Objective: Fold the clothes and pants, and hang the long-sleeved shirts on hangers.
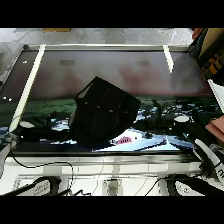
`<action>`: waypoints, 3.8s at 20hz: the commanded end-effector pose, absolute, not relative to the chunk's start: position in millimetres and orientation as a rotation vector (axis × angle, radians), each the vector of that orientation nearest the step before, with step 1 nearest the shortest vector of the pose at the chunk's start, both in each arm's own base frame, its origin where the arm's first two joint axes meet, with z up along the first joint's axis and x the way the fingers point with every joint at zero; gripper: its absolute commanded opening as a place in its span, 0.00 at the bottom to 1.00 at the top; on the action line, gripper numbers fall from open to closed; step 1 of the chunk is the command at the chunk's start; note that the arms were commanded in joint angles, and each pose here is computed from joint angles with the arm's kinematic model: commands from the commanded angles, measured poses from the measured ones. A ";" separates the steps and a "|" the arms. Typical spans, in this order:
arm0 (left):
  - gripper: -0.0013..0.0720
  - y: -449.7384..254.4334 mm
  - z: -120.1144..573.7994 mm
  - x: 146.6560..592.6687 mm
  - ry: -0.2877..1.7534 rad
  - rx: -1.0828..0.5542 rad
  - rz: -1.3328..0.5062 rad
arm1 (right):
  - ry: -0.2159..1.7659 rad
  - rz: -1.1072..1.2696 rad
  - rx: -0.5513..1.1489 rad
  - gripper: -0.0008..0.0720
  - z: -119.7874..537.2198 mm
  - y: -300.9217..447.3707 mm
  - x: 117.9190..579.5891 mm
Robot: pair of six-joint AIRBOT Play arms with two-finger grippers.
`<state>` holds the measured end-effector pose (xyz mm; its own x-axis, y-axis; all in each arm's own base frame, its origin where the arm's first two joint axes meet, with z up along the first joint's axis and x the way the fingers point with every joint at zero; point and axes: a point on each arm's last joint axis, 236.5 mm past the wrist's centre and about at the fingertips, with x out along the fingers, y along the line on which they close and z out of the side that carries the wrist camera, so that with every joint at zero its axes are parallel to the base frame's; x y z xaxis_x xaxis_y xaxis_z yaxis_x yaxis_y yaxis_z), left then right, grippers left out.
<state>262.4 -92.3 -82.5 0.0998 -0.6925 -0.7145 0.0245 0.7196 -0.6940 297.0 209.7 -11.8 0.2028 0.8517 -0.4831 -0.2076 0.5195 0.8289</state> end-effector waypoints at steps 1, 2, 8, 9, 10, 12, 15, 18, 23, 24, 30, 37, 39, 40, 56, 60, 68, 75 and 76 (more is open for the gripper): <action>0.04 -71.6 -3.9 316.2 1.131 -0.406 -0.589 | 1.048 0.914 0.544 0.06 43.7 209.0 309.9; 0.04 -63.7 35.2 332.2 1.020 -0.339 -0.574 | 0.991 0.918 0.514 0.06 68.9 208.3 316.8; 0.05 -43.2 337.1 319.0 0.165 0.074 -0.335 | 0.530 1.042 0.506 0.06 280.9 220.3 295.8; 0.05 -39.2 378.6 299.0 0.021 0.103 -0.270 | 0.470 1.070 0.515 0.06 312.7 223.4 278.4; 0.05 -38.5 412.1 273.1 -0.104 0.128 -0.220 | 0.438 1.090 0.534 0.06 336.8 226.8 260.6; 0.05 -48.5 439.3 230.6 -0.213 0.176 -0.196 | 0.381 1.109 0.591 0.06 373.4 231.9 228.6; 0.04 -53.9 432.2 213.5 -0.182 0.160 -0.196 | 0.301 1.028 0.636 0.06 394.3 223.9 224.8; 0.04 -45.9 383.2 255.7 0.020 0.060 -0.233 | 0.338 0.802 0.609 0.06 360.0 201.5 278.2; 0.04 -68.7 212.0 361.6 0.547 -0.204 -0.459 | 0.634 0.564 0.715 0.06 221.8 196.9 375.5; 0.04 -79.2 175.8 382.2 0.623 -0.180 -0.499 | 0.679 0.516 0.726 0.06 191.7 195.2 394.0; 0.04 -129.7 57.7 435.9 0.838 -0.227 -0.522 | 0.817 0.287 0.760 0.06 59.3 175.7 467.0; 0.04 -180.4 37.5 322.5 1.327 -0.434 -0.699 | 0.926 0.180 0.588 0.06 17.4 106.6 460.7; 0.04 -199.7 33.4 295.0 1.407 -0.398 -0.772 | 0.988 0.156 0.529 0.06 4.5 87.9 449.7; 0.04 -209.5 30.1 284.4 1.431 -0.377 -0.800 | 1.028 0.150 0.500 0.06 -2.1 81.8 441.9; 1.00 -196.7 -20.6 302.9 1.392 -0.274 -0.572 | 1.139 0.062 0.289 0.95 -17.5 20.2 443.7; 1.00 -185.3 -20.6 310.2 1.383 -0.298 -0.541 | 1.327 0.342 0.329 0.95 -29.6 49.9 444.9; 1.00 -182.8 -18.4 330.1 1.306 -0.309 -0.509 | 1.387 0.467 0.328 0.95 -85.9 78.1 457.2; 1.00 -182.3 -18.2 333.4 1.293 -0.310 -0.503 | 1.406 0.404 0.520 0.95 -112.1 91.5 469.6; 1.00 -182.2 -18.2 334.2 1.290 -0.310 -0.501 | 1.452 0.441 0.564 0.95 -114.9 102.2 459.5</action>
<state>331.7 -183.0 -18.1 0.1821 -0.5200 -0.8345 0.1821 0.8518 -0.4911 470.7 86.0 -104.7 0.1427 0.5364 -0.8318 -0.0052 0.8408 0.5413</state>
